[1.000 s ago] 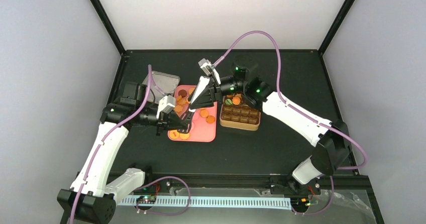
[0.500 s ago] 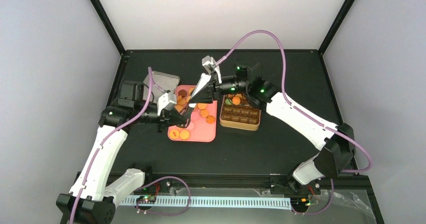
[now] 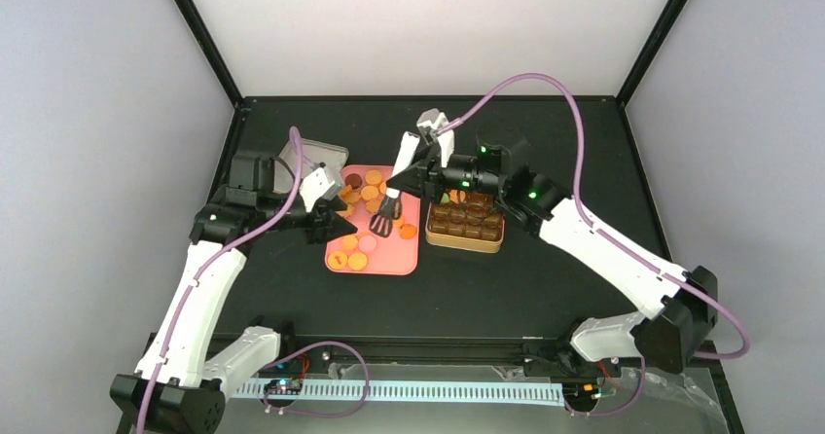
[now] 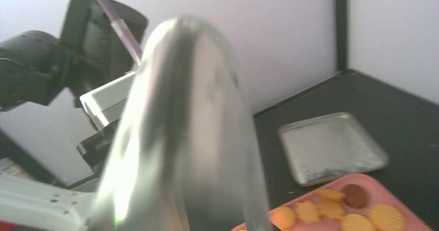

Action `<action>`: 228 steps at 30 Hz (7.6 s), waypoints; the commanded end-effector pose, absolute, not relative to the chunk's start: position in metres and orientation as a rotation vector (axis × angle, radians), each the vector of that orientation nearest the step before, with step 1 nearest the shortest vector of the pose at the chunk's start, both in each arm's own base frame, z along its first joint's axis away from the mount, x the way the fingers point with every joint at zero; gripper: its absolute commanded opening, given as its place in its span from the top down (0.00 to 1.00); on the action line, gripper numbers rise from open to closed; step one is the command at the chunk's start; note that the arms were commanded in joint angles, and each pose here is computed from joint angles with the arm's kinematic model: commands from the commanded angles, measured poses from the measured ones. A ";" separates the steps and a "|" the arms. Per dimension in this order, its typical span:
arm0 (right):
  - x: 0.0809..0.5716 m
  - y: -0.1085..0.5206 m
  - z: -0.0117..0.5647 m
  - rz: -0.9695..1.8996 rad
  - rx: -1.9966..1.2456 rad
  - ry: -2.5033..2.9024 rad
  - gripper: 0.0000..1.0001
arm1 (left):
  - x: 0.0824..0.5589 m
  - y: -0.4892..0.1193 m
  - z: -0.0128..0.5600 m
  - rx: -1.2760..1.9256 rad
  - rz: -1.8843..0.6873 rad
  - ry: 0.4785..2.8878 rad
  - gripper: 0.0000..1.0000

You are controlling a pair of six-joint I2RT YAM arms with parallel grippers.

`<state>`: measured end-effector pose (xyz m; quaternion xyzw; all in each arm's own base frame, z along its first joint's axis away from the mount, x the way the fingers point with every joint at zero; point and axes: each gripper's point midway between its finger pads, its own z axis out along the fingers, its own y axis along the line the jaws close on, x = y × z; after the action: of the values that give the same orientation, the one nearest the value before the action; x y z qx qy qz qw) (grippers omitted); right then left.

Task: Pack the cookies
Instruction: Pass from the left arm to the right, then adjust the fake cookies in the empty pocket of the box, then move the packing box to the center of the board.

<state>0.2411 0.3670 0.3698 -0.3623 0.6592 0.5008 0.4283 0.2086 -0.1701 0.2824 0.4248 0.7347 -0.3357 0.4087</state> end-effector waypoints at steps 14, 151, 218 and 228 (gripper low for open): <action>0.336 0.277 0.330 0.420 -0.529 1.745 0.63 | 0.267 -0.085 0.244 0.761 -0.390 2.111 0.44; 0.427 0.163 0.259 0.117 -0.112 1.866 0.78 | 0.259 -0.058 0.227 0.694 -0.380 2.116 0.45; 0.385 0.109 0.213 0.066 0.110 1.991 0.79 | 0.259 -0.060 0.226 0.695 -0.402 2.109 0.45; 0.376 0.100 0.235 0.061 0.137 1.932 0.78 | 0.258 -0.060 0.227 0.696 -0.395 2.105 0.45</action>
<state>0.3760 0.1090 0.2254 0.0407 0.8294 0.0428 0.5555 0.2582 -0.0582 0.2201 0.2720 0.8538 -0.1575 0.4150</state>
